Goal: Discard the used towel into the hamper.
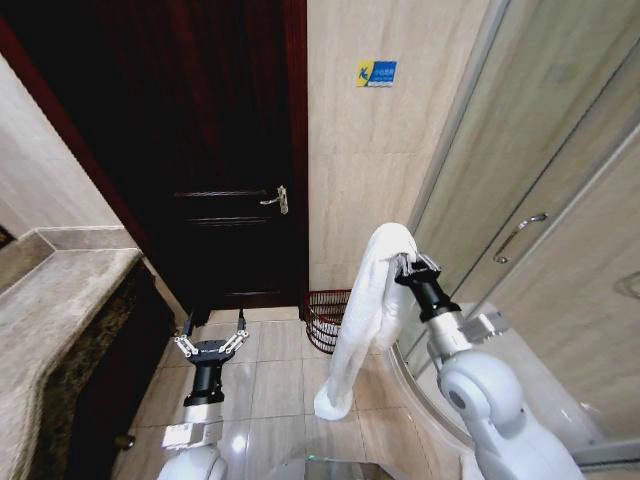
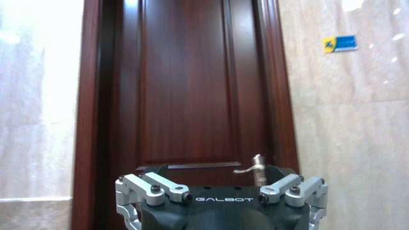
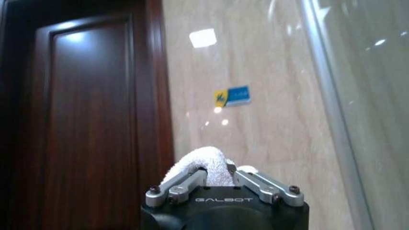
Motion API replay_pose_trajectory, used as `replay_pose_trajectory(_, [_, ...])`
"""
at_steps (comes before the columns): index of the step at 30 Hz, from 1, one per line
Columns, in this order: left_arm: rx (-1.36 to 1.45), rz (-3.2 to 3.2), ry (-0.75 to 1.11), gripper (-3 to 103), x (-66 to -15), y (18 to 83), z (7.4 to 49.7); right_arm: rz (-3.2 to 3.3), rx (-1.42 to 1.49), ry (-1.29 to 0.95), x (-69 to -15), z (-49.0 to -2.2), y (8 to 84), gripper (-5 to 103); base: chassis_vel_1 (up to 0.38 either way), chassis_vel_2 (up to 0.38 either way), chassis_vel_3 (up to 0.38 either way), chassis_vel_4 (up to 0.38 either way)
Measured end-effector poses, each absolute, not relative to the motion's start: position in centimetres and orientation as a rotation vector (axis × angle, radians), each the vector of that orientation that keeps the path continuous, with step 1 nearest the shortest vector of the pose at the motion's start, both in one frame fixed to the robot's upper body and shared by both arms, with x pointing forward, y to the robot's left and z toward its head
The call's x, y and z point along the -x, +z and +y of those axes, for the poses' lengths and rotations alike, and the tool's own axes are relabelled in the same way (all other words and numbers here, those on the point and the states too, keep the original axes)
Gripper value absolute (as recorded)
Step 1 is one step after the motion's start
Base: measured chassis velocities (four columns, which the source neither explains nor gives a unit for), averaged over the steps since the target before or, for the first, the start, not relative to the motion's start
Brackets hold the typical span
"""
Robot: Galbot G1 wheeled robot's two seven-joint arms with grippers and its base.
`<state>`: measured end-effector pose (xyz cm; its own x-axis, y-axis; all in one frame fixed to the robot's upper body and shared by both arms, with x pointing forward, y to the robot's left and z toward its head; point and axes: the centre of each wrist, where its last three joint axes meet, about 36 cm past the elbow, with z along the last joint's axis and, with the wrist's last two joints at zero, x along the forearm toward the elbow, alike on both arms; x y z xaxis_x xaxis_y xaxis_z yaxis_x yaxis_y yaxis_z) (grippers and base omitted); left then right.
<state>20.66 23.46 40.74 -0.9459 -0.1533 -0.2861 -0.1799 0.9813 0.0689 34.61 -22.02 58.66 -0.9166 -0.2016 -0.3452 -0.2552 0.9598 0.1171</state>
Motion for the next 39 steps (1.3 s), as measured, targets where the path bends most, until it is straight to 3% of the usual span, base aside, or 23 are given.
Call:
replay_pose_trajectory(7, [0.297,2.833,0.182,100,-20.8,40.7,25.7,2.658,0.351,0.243,-35.9,-22.6,63.7,5,0.000,0.000,0.000,0.000])
replay_pose_trajectory(23, [0.312,2.851,0.165,100,-20.3,39.5,23.7,2.546,0.379,0.220,-43.8,-27.4,74.3,5,0.000,0.000,0.000,0.000])
replay_pose_trajectory(28, [0.322,2.861,0.151,100,-20.3,39.1,23.4,2.460,0.393,0.189,-45.7,-29.6,81.1,5,0.000,0.000,0.000,0.000])
replay_pose_trajectory(39, [0.312,2.855,0.161,100,-20.6,39.5,23.6,2.382,0.376,0.206,-49.0,-28.9,90.3,5,0.000,0.000,0.000,0.000])
